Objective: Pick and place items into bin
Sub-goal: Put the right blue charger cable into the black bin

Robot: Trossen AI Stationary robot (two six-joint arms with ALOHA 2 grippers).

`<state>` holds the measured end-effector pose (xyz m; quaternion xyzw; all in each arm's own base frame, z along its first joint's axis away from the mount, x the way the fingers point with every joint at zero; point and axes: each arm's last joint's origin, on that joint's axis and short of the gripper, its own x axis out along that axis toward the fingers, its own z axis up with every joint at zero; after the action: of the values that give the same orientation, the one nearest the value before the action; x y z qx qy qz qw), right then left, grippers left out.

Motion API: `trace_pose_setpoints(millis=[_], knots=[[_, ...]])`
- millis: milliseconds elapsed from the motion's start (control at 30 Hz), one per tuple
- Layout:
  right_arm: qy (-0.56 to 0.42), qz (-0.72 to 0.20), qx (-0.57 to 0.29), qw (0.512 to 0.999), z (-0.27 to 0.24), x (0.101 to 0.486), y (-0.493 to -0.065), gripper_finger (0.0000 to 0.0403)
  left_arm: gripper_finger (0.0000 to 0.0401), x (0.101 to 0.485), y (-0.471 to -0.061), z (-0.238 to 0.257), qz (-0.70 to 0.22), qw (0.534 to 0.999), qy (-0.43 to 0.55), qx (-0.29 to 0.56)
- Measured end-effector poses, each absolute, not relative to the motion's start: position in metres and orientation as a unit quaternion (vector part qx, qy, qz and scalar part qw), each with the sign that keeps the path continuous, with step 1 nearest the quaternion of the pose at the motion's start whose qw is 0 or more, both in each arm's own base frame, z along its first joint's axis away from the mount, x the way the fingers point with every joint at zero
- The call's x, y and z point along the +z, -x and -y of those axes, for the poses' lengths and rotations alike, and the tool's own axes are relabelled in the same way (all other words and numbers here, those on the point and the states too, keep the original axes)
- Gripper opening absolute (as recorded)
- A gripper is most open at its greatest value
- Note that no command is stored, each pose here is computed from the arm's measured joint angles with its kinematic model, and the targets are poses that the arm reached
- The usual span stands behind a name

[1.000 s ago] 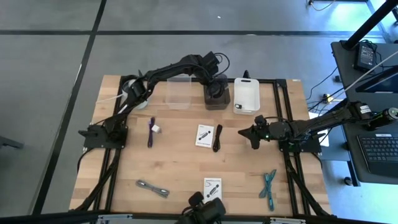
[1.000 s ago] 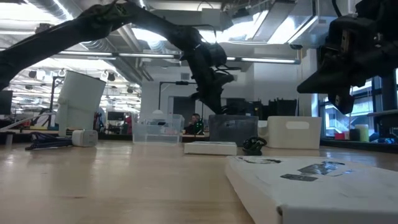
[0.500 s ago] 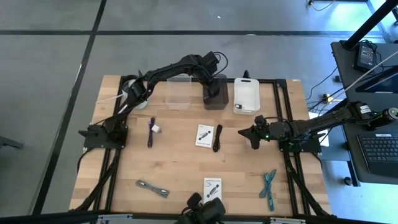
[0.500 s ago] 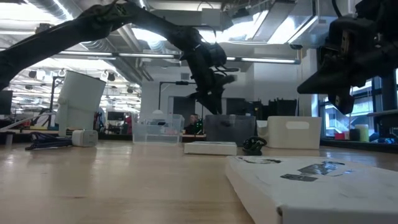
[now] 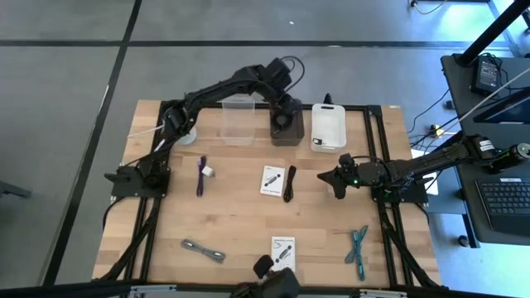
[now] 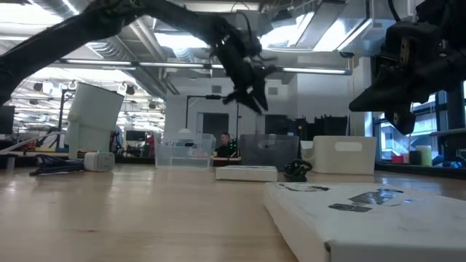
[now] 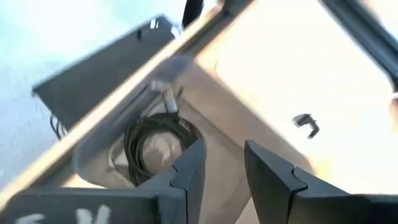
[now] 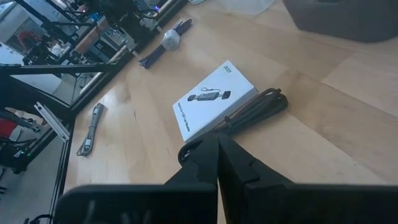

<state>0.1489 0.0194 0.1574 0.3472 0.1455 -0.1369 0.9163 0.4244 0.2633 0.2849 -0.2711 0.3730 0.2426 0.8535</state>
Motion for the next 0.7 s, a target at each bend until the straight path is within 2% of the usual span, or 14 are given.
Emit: trace_pose_setpoints(millis=[200,367,467,600,700], knots=[[-0.346,-0.147,-0.137,0.916,-0.019,0.157,-0.149,0.0016,0.0104,0.341,-0.409,-0.241,-0.329,0.886,0.224,0.239],[-0.346,-0.146,-0.137,0.916,-0.019,0.157,-0.149,0.0018,0.0091,0.364,-0.396,-0.214,-0.351,0.878,0.193,0.261],[-0.348,-0.146,-0.137,0.916,-0.019,0.157,-0.149,0.0018,0.007,0.37,-0.393,-0.192,-0.376,0.864,0.171,0.286],[-0.351,-0.153,-0.124,0.916,-0.02,0.157,-0.149,0.0013,0.0016,0.363,-0.395,-0.165,-0.405,0.854,0.182,0.271],[-0.356,-0.157,-0.106,0.915,-0.021,0.158,-0.149,0.0005,0.0005,0.357,-0.396,-0.144,-0.416,0.847,0.186,0.273]])
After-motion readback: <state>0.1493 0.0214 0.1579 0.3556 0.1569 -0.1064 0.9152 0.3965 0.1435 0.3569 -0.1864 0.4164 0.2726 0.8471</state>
